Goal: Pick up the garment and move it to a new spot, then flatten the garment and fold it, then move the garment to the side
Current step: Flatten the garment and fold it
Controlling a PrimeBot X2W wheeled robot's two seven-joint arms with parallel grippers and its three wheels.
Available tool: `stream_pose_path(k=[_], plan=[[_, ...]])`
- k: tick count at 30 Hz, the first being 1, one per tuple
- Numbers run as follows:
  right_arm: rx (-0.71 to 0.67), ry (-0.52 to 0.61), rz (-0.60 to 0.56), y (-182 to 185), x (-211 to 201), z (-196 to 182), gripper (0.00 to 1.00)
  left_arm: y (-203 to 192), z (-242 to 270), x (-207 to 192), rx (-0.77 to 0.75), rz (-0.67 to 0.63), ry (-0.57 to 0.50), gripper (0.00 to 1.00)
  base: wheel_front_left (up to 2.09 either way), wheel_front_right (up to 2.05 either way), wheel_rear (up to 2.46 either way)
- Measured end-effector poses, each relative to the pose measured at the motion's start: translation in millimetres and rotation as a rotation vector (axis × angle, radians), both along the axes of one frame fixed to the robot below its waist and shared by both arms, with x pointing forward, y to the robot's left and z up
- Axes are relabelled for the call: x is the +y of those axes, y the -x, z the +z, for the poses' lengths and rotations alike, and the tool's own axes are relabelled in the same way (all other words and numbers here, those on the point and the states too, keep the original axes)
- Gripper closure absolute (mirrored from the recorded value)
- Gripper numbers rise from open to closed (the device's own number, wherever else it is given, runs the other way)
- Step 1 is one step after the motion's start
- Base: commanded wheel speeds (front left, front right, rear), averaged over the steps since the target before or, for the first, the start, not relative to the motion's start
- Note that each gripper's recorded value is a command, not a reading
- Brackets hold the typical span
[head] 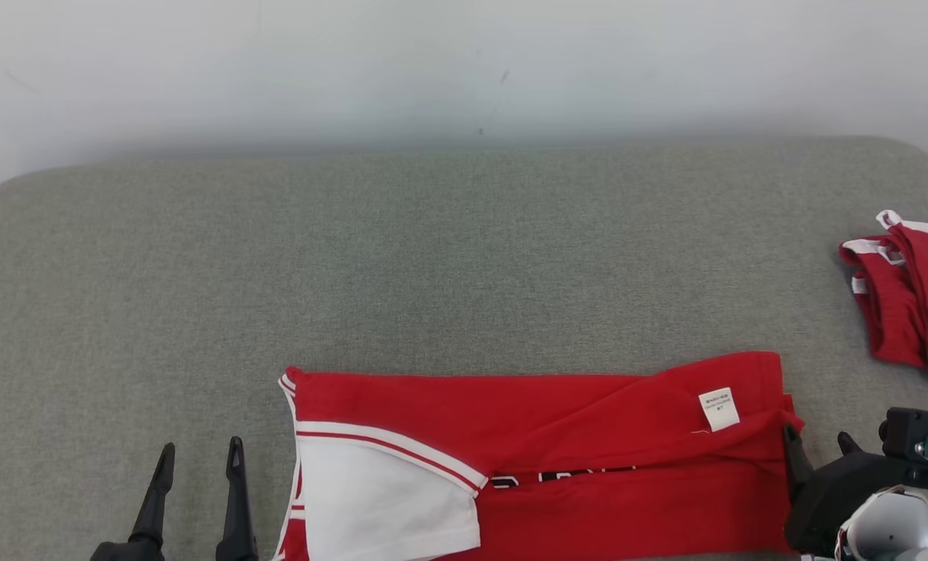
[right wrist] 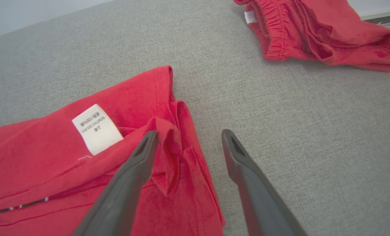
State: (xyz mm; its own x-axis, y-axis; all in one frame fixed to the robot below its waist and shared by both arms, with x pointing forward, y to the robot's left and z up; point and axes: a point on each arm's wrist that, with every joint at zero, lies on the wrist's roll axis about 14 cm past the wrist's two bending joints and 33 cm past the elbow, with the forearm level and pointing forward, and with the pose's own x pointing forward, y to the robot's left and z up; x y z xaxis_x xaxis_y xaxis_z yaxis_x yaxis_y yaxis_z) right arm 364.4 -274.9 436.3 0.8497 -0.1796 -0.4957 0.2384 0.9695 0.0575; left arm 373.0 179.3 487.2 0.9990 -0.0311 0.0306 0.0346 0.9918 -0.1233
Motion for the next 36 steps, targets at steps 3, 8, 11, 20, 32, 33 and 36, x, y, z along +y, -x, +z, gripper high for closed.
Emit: stream_pose_path(k=[3,8,11,20,32,33,36], plan=[[0.051,0.008,0.002,-2,-1,-8,0.0,-1,-3,3,0.008,0.008,0.0,0.0,0.0,0.0,0.0],[0.131,-0.003,0.009,-2,1,-26,0.0,-1,-8,8,0.023,0.025,0.005,0.0,0.0,0.0,0.0],[0.165,-0.007,0.024,-6,3,-34,0.0,-2,-12,9,0.035,0.03,0.008,0.0,0.0,0.0,0.0],[0.305,-0.049,0.048,-9,11,-53,0.0,-9,-13,9,0.036,0.03,0.011,0.0,0.0,0.0,0.0],[0.289,-0.129,0.103,-27,37,-52,1.0,-12,-17,14,0.047,0.046,0.019,0.0,0.0,0.0,0.0],[0.278,-0.127,0.096,-28,35,-50,1.0,-12,-17,13,0.046,0.046,0.019,0.0,0.0,0.0,0.0],[0.223,-0.111,0.046,-30,20,-40,1.0,-13,-16,12,0.045,0.041,0.021,0.0,0.0,0.0,0.0]])
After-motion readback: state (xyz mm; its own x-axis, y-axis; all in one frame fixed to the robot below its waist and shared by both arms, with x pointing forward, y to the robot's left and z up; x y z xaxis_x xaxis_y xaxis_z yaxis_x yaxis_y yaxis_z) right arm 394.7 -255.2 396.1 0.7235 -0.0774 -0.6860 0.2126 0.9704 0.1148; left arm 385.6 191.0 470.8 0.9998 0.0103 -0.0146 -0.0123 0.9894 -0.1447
